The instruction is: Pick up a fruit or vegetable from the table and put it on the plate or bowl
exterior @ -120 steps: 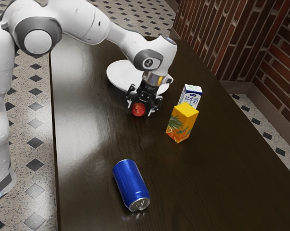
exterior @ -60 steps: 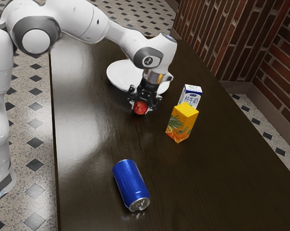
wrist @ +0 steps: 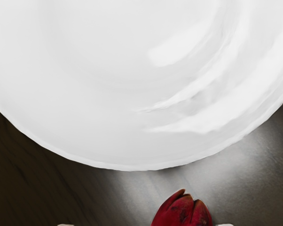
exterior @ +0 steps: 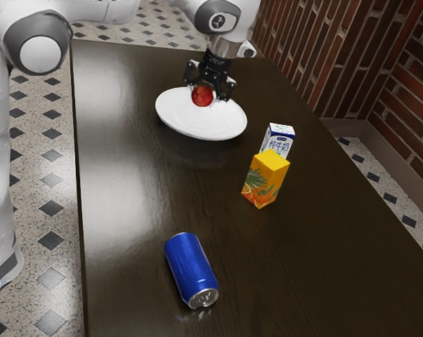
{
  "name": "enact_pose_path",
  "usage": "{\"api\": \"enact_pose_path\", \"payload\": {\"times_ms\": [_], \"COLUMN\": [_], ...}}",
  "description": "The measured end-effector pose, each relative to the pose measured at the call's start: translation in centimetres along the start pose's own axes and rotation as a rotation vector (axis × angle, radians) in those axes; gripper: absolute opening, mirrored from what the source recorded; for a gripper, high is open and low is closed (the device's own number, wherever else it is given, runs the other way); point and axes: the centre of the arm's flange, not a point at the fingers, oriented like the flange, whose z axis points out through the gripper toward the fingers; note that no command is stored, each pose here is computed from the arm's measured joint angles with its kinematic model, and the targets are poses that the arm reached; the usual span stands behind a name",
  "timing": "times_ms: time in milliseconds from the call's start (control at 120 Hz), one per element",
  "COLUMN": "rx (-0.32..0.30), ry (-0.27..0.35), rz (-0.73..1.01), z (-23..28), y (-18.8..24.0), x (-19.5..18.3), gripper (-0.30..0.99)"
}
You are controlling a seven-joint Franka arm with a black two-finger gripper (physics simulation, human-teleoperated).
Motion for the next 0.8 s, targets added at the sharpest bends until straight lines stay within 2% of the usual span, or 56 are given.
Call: {"api": "enact_pose_path", "payload": {"times_ms": [42,108,175,392,633,800], "rx": [0.018,0.038,0.052,0.033,0.032,0.028], "ry": [-0.013,-0.052,-0.082,-0.058,-0.063,-0.062], "rz": [-0.027,-0.107,-0.109,0.091,0.222,0.286], "z": [1.1,3.6,5.7,5.6,6.4,6.4], "y": [-2.2,-8.6,-11.4,-8.3,-7.2,-6.8], "x": [3.2,8.5,10.8,11.3,11.6,11.5], "gripper": [0.36,0.36,0.34,0.34,0.34,0.57]}}
